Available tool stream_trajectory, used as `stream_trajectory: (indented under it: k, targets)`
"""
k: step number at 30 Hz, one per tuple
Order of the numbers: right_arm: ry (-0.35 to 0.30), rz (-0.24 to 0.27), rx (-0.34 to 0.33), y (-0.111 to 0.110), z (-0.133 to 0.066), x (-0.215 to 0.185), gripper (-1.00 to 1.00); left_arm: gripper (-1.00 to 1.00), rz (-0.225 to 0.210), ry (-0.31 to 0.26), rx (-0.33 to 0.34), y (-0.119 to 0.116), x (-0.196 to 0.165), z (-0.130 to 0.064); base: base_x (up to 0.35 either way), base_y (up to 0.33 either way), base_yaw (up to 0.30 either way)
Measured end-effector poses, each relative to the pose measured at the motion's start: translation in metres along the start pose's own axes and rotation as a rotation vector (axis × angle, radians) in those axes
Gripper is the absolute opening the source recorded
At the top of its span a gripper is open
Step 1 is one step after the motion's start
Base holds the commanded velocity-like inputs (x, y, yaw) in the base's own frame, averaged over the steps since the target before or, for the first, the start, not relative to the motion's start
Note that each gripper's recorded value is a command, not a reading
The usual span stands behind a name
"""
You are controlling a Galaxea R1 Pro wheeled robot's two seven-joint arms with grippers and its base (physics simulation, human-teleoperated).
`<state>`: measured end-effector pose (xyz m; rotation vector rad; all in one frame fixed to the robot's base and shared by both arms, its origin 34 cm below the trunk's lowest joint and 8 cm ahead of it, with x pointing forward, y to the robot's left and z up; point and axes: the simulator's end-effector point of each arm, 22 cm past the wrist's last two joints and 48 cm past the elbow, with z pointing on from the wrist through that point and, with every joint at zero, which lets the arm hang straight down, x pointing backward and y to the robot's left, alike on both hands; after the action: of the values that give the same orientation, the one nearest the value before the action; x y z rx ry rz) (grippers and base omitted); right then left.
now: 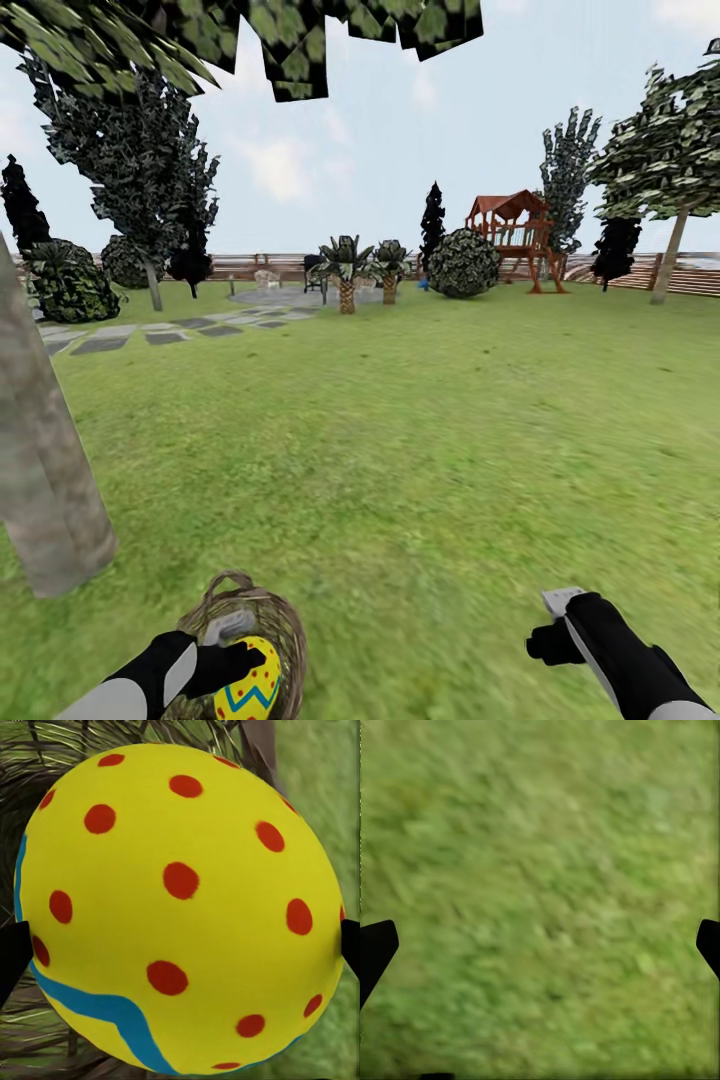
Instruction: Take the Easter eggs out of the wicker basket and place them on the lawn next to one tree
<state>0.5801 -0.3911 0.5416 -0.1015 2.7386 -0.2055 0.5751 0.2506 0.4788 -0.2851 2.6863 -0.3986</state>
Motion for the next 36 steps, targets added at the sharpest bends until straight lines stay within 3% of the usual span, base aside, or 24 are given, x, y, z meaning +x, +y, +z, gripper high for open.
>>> stream_trajectory:
  k: [36]
  targets:
    - [0.001, -0.002, -0.012, -0.002, -0.059, -0.035, 1.00, -1.00, 0.004, -0.001, -0.001, -0.025, -0.034, -0.057, -0.044, -0.028, 0.017]
